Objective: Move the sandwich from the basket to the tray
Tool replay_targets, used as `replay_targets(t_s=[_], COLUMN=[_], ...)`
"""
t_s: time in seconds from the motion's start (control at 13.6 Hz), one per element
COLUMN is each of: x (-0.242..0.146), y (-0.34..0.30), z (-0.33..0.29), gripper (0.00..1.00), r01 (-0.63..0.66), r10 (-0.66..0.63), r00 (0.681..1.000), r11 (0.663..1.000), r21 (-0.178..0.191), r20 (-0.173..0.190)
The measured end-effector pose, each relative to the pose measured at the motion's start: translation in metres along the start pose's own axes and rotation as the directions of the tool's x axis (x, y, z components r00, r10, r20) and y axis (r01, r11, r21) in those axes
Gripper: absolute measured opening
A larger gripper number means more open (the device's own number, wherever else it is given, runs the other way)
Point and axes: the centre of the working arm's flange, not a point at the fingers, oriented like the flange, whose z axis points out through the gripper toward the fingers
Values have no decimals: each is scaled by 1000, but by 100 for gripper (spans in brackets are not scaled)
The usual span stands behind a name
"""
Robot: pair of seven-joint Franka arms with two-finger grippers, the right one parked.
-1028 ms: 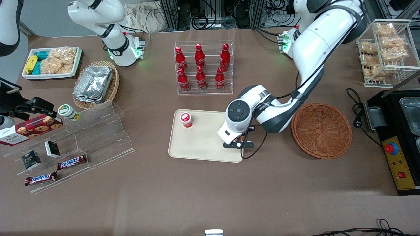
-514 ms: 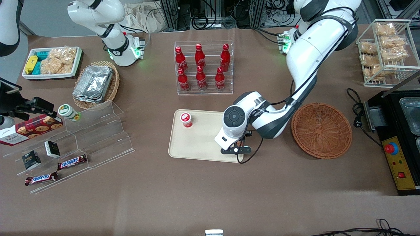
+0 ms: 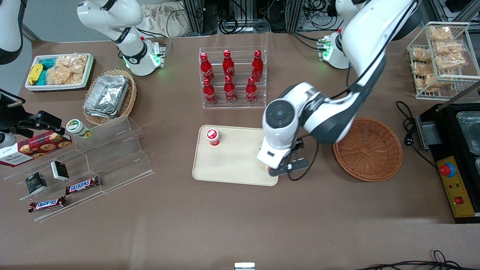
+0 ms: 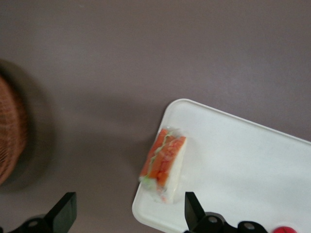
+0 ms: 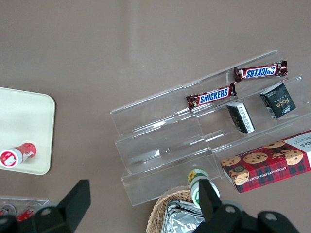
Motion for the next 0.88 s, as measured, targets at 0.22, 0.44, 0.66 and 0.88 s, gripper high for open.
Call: replay_targets(t_s=[0.22, 0.44, 0.66, 0.88], x=[22, 39, 51, 64], y=[-63, -127, -193, -261], z=[-66, -109, -130, -138], gripper=[100, 100, 100, 100], r01=[90, 58, 8, -54], r10=[-90, -58, -8, 54], r00=[996, 998, 1000, 998], r11=[996, 998, 1000, 999], r21=[3, -2, 3, -2], r20=[10, 21, 30, 44])
